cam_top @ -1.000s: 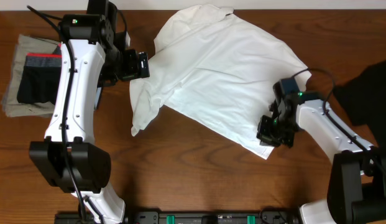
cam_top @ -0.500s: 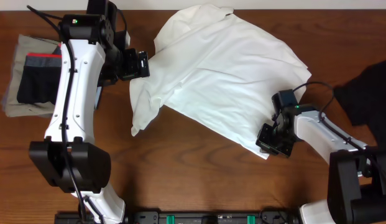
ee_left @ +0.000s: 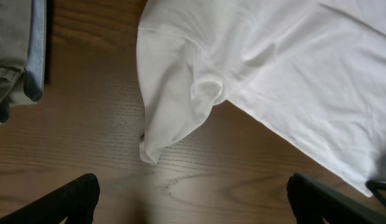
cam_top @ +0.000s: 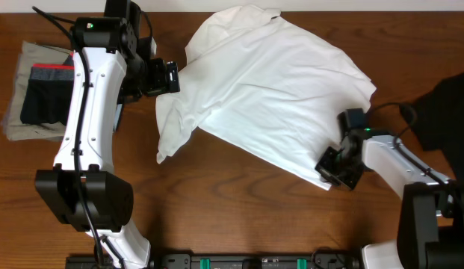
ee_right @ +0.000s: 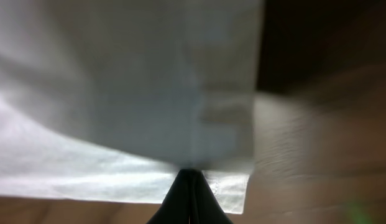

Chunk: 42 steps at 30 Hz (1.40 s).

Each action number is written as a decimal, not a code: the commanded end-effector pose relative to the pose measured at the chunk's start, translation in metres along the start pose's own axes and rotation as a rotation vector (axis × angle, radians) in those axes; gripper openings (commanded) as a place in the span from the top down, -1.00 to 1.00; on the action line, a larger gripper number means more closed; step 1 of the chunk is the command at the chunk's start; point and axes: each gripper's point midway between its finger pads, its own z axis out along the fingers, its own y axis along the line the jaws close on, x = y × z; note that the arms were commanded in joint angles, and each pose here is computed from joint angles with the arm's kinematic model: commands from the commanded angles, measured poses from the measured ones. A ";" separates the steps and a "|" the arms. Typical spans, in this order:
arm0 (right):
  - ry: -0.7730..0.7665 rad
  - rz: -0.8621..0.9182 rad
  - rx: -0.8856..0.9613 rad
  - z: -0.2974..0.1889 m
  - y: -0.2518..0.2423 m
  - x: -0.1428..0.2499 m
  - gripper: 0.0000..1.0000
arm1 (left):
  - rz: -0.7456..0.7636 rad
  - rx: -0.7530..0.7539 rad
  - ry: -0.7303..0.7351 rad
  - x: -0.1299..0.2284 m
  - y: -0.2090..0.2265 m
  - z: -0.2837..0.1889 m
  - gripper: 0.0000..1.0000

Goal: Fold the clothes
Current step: 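Pull the lower right corner of the T-shirt rightward with the right gripper, then grasp the T-shirt's right hem and pull it right to smooth it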

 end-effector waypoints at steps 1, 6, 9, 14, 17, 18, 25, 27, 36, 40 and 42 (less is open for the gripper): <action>-0.093 0.119 0.131 0.003 -0.044 -0.026 0.98 | 0.000 -0.016 0.010 0.000 0.005 0.004 -0.96; -0.120 0.220 0.118 -0.006 -0.068 -0.049 0.98 | 0.001 -0.014 0.000 -0.002 0.004 0.004 -0.96; -0.139 0.281 0.112 -0.012 -0.080 -0.060 0.97 | 0.002 -0.012 -0.008 -0.004 0.004 0.004 -0.96; -0.207 0.365 0.078 -0.029 -0.092 -0.090 0.97 | 0.003 -0.011 -0.015 -0.006 0.003 0.004 -0.96; -0.254 0.405 0.050 -0.047 -0.095 -0.111 0.98 | 0.004 -0.011 -0.014 -0.006 0.003 0.004 -0.96; -0.271 0.415 0.041 -0.055 -0.096 -0.118 0.98 | 0.004 -0.011 -0.014 -0.006 0.003 0.004 -0.96; -0.365 0.428 0.026 -0.114 -0.092 -0.151 0.97 | 0.003 -0.011 -0.013 -0.005 0.003 0.004 -0.96; -0.361 0.373 0.006 -0.129 -0.081 -0.152 0.97 | 0.003 -0.011 -0.010 -0.005 0.003 0.004 -0.96; -0.199 0.001 -0.159 -0.130 0.003 -0.109 0.98 | -0.007 -0.025 0.062 0.010 0.011 0.037 -0.96; -0.137 -0.084 -0.128 -0.104 0.018 -0.082 0.98 | -0.012 -0.030 0.086 0.016 0.015 0.054 -0.96; -0.117 -0.102 -0.117 -0.090 0.022 -0.072 0.97 | -0.016 -0.031 0.093 0.018 0.016 0.058 -0.96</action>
